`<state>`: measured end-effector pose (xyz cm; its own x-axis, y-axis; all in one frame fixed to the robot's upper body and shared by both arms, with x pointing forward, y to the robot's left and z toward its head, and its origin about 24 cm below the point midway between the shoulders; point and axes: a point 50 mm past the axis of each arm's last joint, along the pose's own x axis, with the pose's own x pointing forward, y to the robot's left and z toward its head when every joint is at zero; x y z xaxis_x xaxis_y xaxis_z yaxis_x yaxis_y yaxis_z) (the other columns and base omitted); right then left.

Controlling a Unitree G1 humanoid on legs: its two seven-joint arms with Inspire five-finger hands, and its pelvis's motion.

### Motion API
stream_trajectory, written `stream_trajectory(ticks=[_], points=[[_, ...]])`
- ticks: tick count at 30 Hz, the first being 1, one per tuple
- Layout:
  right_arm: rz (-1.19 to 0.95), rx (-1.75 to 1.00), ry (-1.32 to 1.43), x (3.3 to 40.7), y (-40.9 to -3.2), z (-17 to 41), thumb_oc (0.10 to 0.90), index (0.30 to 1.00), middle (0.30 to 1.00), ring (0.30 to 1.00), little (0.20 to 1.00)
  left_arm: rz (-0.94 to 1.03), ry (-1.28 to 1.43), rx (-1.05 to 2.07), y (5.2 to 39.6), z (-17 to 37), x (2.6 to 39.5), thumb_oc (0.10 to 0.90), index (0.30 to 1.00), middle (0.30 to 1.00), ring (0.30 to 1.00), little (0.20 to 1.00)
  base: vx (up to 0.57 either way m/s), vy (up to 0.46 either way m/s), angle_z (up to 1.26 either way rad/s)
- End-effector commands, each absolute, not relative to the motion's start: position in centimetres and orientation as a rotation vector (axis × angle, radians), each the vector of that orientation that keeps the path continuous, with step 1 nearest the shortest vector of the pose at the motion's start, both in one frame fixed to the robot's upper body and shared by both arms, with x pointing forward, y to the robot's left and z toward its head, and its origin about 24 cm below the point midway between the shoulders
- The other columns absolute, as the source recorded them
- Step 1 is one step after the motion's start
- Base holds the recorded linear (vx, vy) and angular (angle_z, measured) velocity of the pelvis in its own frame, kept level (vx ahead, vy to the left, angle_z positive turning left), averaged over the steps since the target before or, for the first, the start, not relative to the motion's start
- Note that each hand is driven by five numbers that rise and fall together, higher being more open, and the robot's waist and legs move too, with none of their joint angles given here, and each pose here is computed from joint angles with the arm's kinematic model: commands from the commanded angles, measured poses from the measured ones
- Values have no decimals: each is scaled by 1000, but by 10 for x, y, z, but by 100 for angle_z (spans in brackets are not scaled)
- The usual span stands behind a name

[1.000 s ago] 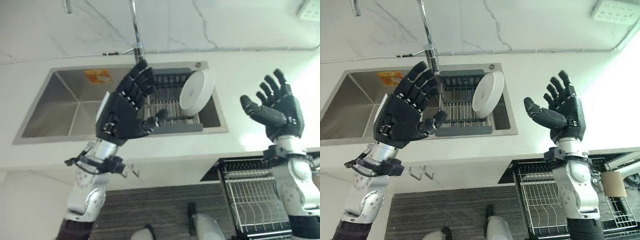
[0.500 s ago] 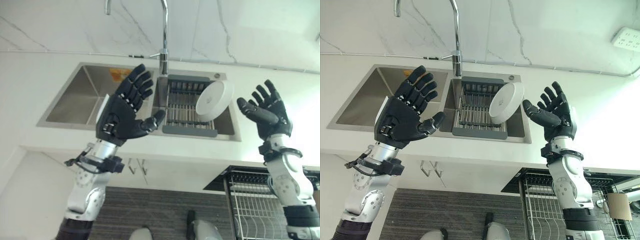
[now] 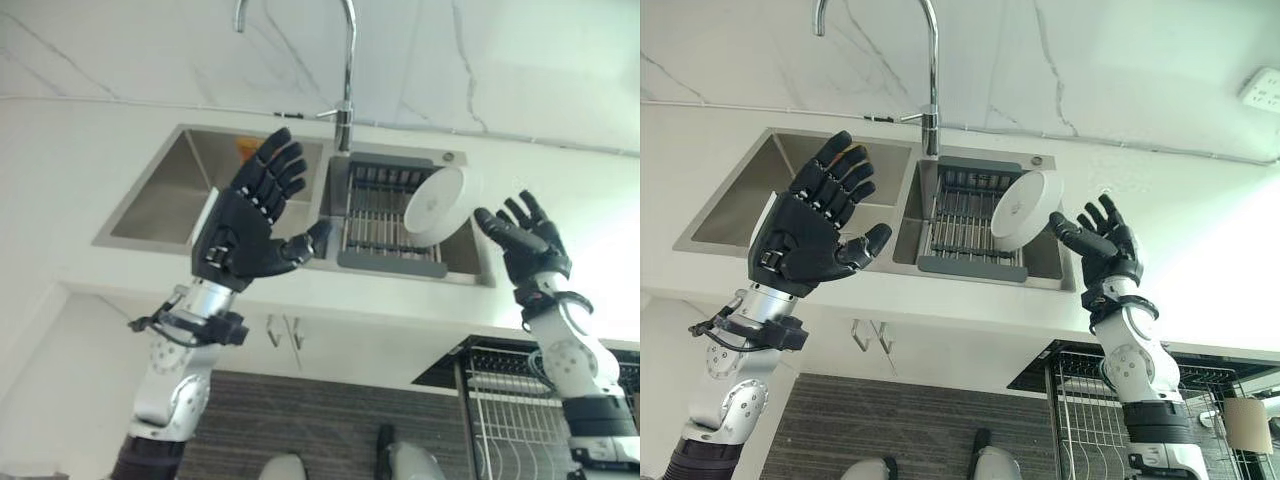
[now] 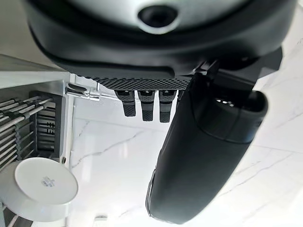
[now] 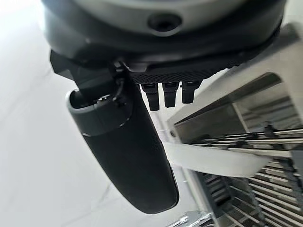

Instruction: Place the dishes in the dishwasher.

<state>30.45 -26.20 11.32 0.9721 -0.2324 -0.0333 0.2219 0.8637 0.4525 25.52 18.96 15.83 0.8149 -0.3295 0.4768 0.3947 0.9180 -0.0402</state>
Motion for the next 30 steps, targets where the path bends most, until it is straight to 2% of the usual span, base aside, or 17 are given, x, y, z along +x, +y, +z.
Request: stream_trajectory(ticks=[1, 12, 30], points=[[-177, 555, -240, 320, -262, 170, 800, 900, 900, 900, 900, -483, -705, -95, 177, 200, 253, 800, 900, 900, 900, 900, 0, 0, 0], [-184, 612, -185, 329, -267, 163, 800, 900, 900, 900, 900, -488, -691, -94, 176, 201, 255, 800, 900, 900, 900, 900, 1, 2, 1], [-196, 543, -149, 337, -277, 165, 800, 900, 900, 900, 900, -492, -682, -85, 176, 200, 257, 800, 900, 900, 900, 900, 4, 5, 3]])
